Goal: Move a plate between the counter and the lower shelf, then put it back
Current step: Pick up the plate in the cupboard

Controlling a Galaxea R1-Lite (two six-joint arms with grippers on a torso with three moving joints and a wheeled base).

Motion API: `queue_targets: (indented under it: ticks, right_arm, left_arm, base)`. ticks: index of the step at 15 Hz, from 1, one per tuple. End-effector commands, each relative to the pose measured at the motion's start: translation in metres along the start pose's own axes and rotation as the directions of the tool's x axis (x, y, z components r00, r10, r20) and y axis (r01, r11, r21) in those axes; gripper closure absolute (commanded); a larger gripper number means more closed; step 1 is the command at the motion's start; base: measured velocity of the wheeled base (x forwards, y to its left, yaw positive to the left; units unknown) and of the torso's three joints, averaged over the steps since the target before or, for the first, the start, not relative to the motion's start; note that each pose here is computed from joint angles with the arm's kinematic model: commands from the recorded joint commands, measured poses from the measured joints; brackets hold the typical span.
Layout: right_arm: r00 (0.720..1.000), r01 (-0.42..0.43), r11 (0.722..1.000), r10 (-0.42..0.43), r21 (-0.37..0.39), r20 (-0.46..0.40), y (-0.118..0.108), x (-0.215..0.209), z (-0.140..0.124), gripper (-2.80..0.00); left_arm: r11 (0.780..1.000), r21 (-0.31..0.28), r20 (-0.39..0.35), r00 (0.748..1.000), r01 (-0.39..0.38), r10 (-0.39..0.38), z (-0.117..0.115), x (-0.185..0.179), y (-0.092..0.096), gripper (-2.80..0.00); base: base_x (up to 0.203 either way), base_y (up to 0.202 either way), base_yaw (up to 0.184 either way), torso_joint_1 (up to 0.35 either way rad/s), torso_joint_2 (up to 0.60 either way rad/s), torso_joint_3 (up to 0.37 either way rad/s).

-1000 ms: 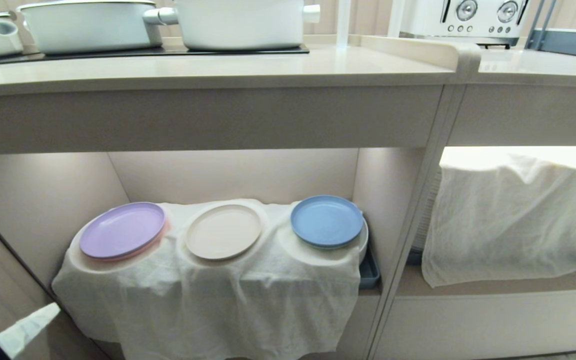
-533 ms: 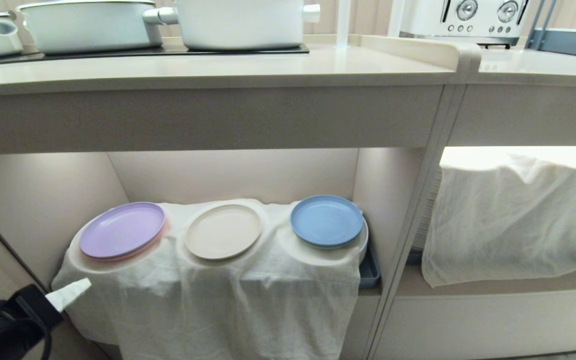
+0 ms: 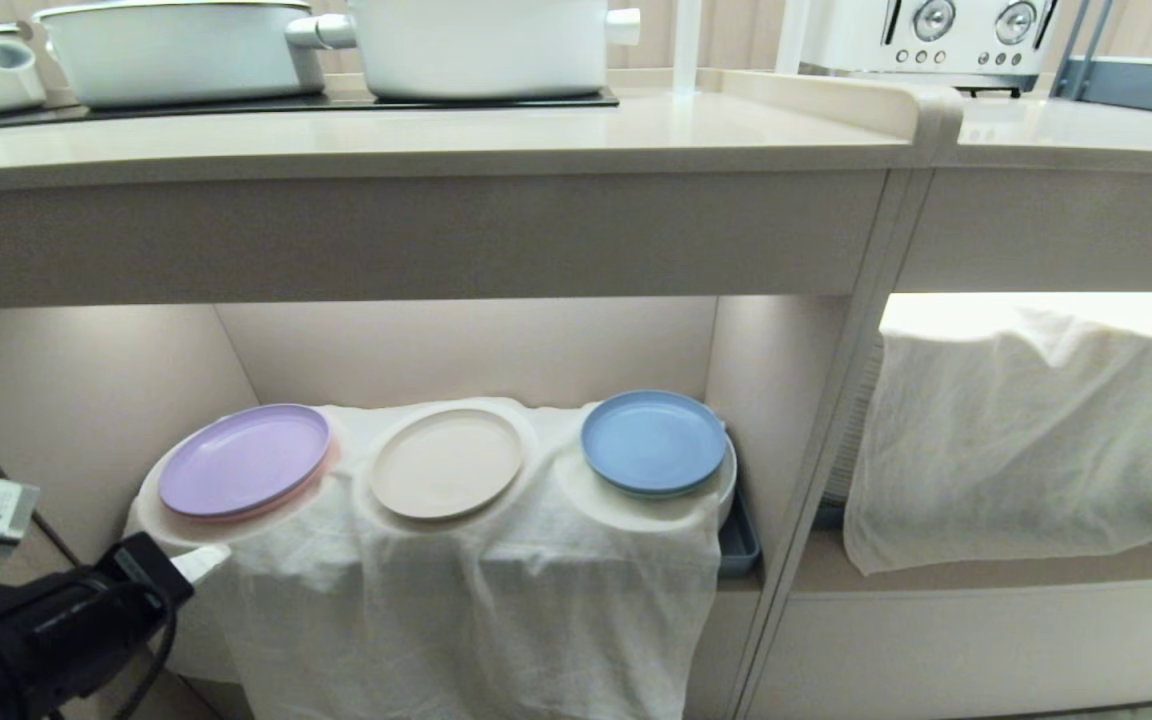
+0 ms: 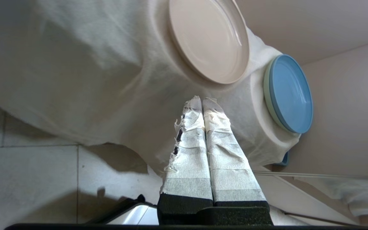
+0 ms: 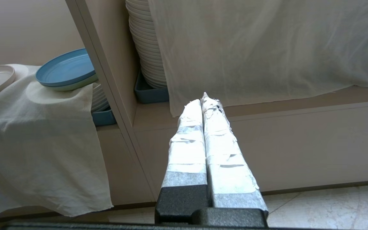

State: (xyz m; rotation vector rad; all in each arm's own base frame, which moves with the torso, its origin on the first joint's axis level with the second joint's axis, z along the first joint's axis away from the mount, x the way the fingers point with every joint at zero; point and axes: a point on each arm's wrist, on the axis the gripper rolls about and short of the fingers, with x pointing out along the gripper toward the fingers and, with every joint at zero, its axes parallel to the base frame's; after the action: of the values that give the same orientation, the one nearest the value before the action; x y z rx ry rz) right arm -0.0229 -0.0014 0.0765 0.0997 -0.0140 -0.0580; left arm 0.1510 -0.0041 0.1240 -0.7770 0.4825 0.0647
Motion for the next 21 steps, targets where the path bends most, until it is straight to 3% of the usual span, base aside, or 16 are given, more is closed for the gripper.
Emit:
queue_targets:
  ticks: [1, 7, 21]
  right_arm:
    - [1.000, 0.000, 1.000, 0.000, 0.000, -0.002, 0.000, 0.000, 0.000, 0.00]
    - [1.000, 0.000, 1.000, 0.000, 0.000, -0.002, 0.000, 0.000, 0.000, 0.00]
    - [1.000, 0.000, 1.000, 0.000, 0.000, -0.002, 0.000, 0.000, 0.000, 0.00]
  left_arm:
    - [1.000, -0.002, -0.052, 0.998, -0.029, 0.029, -0.004, 0.019, 0.003, 0.00]
    - [1.000, 0.000, -0.107, 0.994, -0.023, 0.023, -0.008, 0.049, 0.005, 0.00]
    - [0.998, -0.058, -0.197, 0.980, 0.026, -0.037, 0.003, 0.103, 0.006, 0.00]
  base:
    - [0.000, 0.000, 0.000, 0.000, 0.00, 0.000]
    - [0.000, 0.000, 0.000, 0.000, 0.00, 0.000]
    - [0.000, 0.000, 0.000, 0.000, 0.00, 0.000]
